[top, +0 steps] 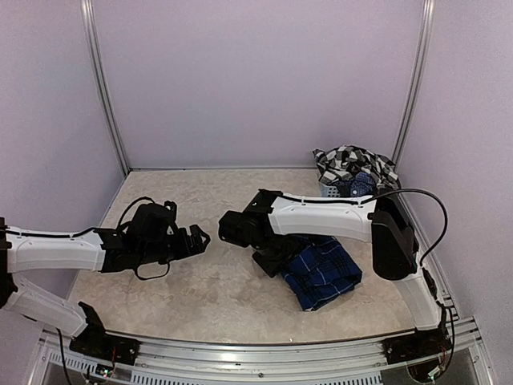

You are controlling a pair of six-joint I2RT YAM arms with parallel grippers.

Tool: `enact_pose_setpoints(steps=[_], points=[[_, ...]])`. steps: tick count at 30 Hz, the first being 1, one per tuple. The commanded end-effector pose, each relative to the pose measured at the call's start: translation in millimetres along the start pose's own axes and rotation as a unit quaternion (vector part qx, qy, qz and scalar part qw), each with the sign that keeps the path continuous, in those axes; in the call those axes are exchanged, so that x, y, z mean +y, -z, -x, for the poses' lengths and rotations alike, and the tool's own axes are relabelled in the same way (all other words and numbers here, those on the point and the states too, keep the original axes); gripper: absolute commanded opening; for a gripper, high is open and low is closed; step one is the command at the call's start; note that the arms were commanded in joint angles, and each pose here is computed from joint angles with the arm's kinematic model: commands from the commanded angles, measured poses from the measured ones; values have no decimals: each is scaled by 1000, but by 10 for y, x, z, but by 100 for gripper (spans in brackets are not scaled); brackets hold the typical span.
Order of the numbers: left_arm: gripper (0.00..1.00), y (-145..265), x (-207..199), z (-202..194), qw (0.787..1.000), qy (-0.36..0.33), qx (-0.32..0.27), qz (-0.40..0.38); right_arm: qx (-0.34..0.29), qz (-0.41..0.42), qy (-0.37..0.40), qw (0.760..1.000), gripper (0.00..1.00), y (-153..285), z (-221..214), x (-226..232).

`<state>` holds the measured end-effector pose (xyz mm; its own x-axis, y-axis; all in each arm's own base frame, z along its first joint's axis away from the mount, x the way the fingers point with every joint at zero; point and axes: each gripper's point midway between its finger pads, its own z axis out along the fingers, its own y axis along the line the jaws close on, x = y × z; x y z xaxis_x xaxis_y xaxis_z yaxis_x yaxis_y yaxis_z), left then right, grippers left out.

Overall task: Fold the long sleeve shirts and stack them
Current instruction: Turn over the square-folded shirt at the center of the board.

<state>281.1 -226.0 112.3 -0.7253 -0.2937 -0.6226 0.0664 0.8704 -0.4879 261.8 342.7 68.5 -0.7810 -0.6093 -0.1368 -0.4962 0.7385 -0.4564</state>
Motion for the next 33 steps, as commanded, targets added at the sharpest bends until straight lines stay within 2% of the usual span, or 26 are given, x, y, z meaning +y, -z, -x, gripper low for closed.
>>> enact_pose_setpoints(steps=[1, 6, 13, 19, 25, 29, 33], points=[[97, 26, 87, 35, 1000, -5, -8, 9, -11, 19, -2, 1000, 67, 189, -36, 192], [97, 21, 123, 40, 1000, -4, -10, 12, -8, 31, 12, 999, 72, 258, -205, 382], [97, 57, 132, 51, 1000, -1, -14, 8, 9, 65, 26, 998, 72, 151, -472, 492], [98, 95, 139, 95, 1000, -4, -23, 9, -52, 122, 15, 991, 73, 482, -365, 454], [99, 116, 74, 189, 999, -6, -35, 2, -127, 206, 14, 970, 78, 912, -249, 427], [99, 70, -51, 165, 999, 1, -27, -31, -154, 220, -29, 963, 82, 982, -159, 95], [99, 34, -202, 47, 996, 28, -5, -88, -163, 221, -89, 957, 82, 760, -108, -369]])
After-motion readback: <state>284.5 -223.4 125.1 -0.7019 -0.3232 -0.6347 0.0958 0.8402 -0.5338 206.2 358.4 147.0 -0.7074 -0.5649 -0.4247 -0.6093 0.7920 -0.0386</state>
